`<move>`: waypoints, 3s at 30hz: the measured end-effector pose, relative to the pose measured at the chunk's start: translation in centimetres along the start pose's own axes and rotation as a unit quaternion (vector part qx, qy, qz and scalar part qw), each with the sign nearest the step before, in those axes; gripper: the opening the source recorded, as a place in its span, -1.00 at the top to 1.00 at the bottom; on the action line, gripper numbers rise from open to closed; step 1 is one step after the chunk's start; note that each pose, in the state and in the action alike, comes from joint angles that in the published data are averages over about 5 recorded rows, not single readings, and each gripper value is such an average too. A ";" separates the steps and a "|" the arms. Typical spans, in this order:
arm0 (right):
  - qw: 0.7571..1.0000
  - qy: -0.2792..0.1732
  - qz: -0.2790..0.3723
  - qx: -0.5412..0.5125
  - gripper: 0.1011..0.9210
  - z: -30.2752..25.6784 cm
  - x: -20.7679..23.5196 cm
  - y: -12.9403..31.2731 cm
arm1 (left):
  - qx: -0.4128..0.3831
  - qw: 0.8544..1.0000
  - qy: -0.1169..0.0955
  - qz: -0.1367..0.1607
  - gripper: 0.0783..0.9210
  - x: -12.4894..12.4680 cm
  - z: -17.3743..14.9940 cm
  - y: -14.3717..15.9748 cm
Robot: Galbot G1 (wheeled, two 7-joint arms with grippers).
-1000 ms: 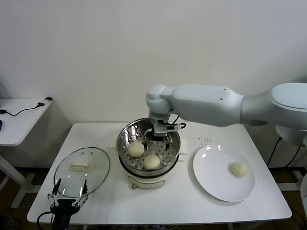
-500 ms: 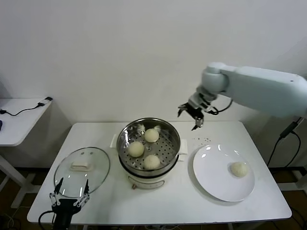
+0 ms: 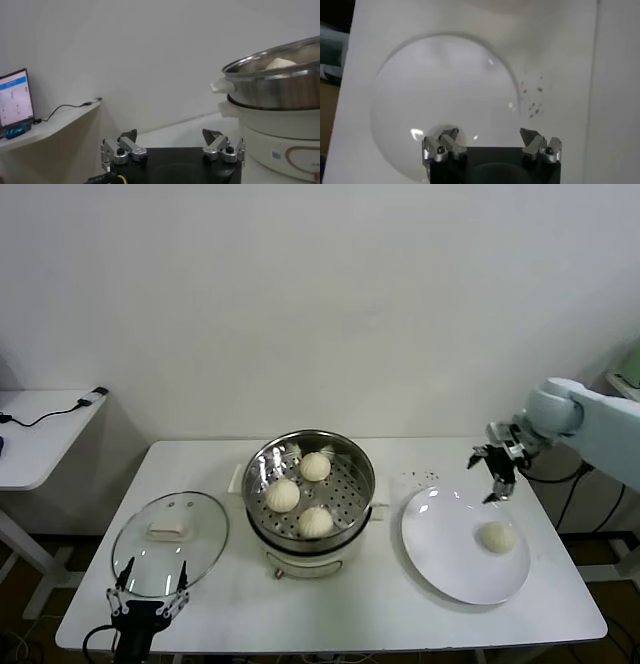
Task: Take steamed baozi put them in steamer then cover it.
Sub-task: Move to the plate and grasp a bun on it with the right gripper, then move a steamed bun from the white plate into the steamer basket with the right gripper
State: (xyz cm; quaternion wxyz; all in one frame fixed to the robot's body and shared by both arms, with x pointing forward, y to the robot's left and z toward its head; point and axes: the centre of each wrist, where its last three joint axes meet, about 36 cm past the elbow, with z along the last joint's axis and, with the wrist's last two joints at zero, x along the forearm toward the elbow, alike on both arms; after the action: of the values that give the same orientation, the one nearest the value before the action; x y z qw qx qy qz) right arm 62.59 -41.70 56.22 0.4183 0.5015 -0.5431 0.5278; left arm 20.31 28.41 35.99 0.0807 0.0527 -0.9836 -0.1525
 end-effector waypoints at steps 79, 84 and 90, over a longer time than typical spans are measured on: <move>0.997 -0.079 -0.003 0.025 -0.53 -26.8 8.8 -11.1 | 0.001 0.999 -0.030 0.044 -0.77 -1.0 -0.5 -1.1; 0.997 -0.063 -0.019 0.037 -0.53 -29.7 6.5 -10.2 | 0.002 0.999 -0.030 0.044 -0.77 -1.0 -0.4 -1.0; 0.997 -0.049 -0.033 0.042 -0.53 -30.9 3.6 -9.3 | 0.003 0.999 -0.029 0.041 -0.77 -1.2 -0.3 -0.8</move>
State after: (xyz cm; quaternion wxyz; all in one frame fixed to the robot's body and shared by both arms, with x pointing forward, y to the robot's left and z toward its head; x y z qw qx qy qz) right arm 68.90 -10.79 64.02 0.3871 0.5619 -0.5230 0.5109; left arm 21.63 27.67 35.89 0.0578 0.0078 -0.9873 -0.1474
